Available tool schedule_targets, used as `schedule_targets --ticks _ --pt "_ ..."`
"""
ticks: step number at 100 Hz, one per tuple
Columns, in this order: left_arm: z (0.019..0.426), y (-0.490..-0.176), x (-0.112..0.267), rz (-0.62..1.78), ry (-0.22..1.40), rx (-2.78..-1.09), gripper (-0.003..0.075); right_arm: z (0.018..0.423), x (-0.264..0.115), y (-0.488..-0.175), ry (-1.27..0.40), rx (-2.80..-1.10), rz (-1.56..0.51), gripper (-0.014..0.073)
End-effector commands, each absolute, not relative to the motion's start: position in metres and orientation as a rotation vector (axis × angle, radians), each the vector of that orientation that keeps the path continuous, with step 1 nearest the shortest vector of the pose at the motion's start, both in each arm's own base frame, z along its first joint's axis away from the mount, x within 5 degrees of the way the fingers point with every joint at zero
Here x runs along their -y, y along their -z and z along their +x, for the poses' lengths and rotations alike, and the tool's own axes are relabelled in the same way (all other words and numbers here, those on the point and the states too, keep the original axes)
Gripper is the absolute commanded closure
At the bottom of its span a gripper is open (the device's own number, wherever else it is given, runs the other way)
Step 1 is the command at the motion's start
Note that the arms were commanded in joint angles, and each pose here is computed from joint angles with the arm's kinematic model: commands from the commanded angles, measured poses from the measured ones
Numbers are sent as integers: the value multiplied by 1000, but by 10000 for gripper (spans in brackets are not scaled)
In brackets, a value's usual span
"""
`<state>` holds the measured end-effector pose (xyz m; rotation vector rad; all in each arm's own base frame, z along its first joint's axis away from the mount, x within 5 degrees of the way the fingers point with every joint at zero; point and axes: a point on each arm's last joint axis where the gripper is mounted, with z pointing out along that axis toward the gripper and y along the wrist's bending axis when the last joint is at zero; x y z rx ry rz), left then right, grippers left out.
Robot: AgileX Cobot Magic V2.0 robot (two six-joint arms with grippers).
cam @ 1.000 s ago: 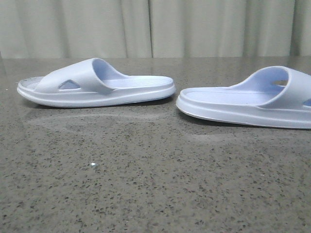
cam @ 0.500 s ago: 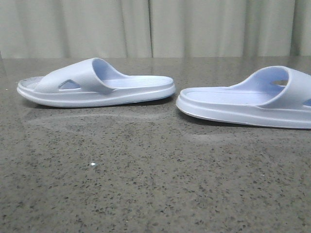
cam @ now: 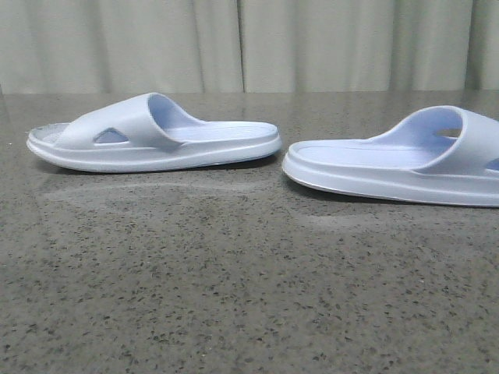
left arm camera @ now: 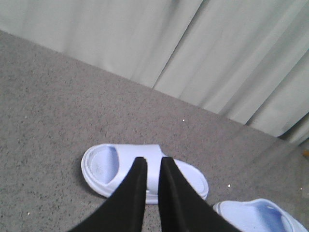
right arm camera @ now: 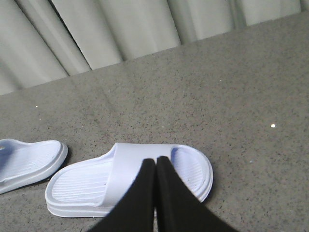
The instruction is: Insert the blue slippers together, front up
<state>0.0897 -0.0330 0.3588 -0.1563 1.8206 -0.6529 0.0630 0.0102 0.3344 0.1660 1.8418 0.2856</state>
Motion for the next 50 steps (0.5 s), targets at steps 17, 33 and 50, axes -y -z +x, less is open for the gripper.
schedule_targets --ticks 17,33,50 --pt "99 -371 32 -198 676 -1766 662 70 -10 -349 -306 -1773 182 564" --pt "101 -373 31 -197 651 -1739 490 71 -10 -351 -305 -1754 185 270" --pt "104 -373 30 -198 642 -1741 290 72 -9 -353 -304 -1733 186 72"
